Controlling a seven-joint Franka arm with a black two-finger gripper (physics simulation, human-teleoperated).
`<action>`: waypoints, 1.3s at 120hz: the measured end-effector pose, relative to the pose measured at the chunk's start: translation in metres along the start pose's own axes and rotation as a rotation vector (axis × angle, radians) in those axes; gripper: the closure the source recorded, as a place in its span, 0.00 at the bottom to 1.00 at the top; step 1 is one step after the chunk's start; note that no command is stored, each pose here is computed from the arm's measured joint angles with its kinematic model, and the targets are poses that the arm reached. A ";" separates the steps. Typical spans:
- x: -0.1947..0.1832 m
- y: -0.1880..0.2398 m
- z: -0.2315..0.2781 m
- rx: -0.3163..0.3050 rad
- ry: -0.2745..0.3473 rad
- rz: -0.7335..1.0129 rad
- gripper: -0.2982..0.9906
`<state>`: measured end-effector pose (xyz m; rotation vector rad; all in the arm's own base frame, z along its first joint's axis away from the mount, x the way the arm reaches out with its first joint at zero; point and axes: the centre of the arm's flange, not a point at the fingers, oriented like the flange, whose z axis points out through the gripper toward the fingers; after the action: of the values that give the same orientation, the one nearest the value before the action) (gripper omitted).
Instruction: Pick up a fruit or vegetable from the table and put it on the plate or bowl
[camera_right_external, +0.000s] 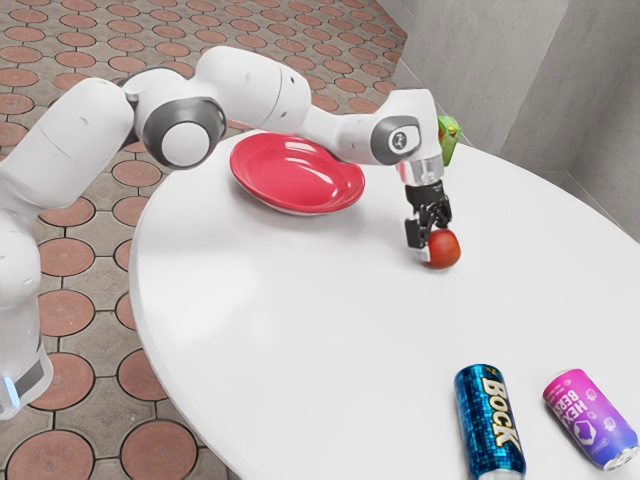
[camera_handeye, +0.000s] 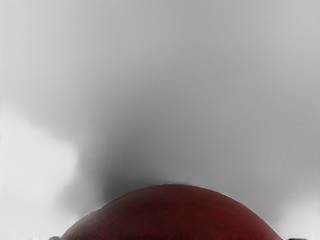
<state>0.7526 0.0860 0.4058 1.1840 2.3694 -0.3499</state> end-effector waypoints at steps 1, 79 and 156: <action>0.000 0.000 0.000 0.000 0.000 0.000 0.48; 0.097 -0.113 -0.251 -0.226 0.032 -0.215 0.56; 0.205 -0.092 -0.286 -0.284 0.048 -0.442 0.35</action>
<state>0.4888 0.2916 0.5480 0.5436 2.6051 -0.1165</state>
